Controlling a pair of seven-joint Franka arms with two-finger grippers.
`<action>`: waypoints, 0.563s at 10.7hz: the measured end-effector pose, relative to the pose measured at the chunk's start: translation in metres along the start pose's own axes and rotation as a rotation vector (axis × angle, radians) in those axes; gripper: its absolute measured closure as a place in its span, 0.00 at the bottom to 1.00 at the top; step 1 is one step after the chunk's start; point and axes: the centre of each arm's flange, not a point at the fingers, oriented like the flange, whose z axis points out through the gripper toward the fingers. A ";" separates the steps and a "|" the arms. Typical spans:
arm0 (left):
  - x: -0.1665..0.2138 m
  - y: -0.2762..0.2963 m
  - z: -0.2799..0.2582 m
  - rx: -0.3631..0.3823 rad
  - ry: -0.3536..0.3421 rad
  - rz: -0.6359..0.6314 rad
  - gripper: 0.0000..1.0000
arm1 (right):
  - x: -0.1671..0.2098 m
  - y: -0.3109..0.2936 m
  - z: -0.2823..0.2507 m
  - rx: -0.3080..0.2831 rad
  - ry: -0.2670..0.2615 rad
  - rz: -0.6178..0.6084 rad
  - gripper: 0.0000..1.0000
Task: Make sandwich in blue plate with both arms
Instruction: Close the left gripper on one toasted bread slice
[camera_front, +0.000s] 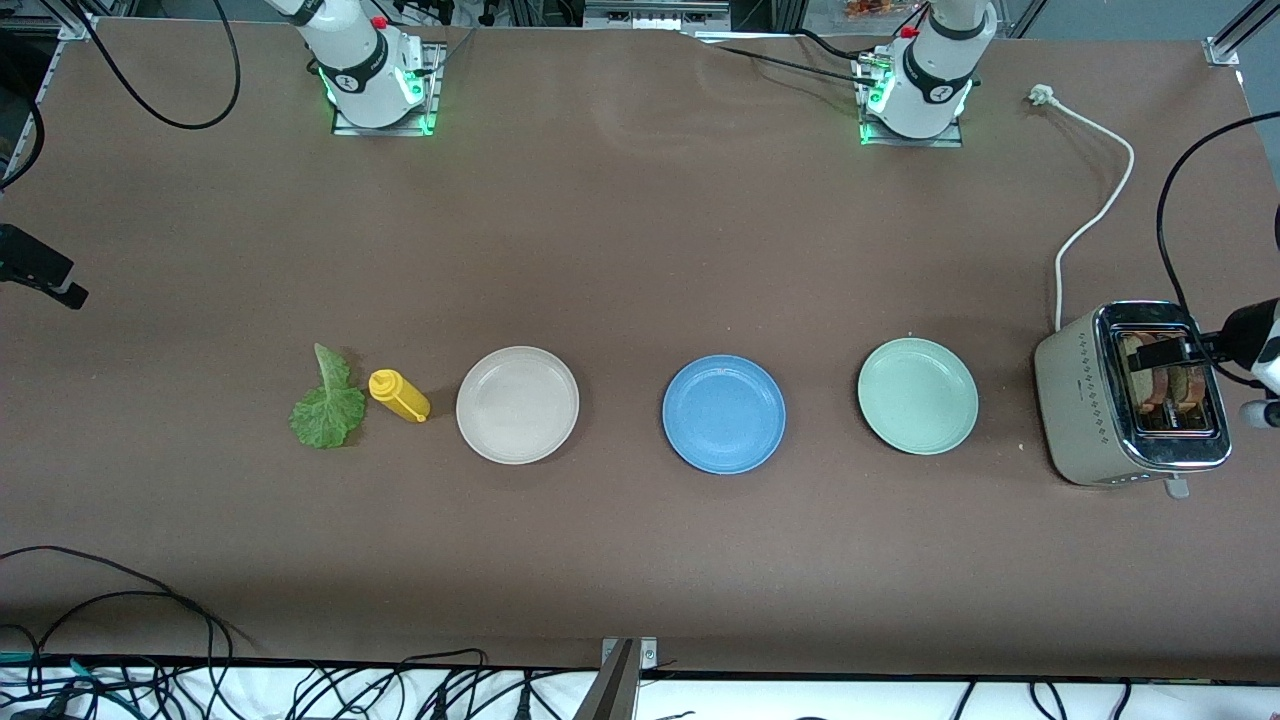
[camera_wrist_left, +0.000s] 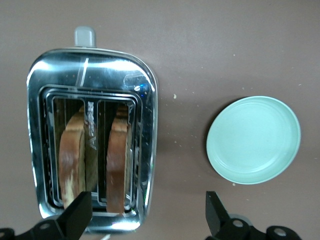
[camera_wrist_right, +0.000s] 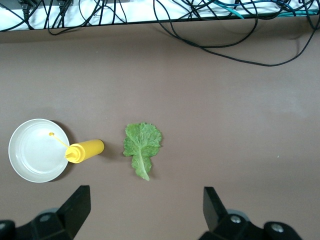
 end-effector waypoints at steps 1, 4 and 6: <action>0.006 -0.009 0.014 -0.003 -0.002 0.029 0.00 | 0.000 0.000 0.000 0.000 0.001 0.000 0.00; 0.009 -0.023 0.045 -0.010 -0.017 0.052 0.00 | 0.000 0.000 0.000 0.000 0.004 0.000 0.00; 0.008 -0.021 0.054 -0.012 -0.027 0.058 0.07 | 0.001 0.000 -0.001 -0.001 0.011 0.000 0.00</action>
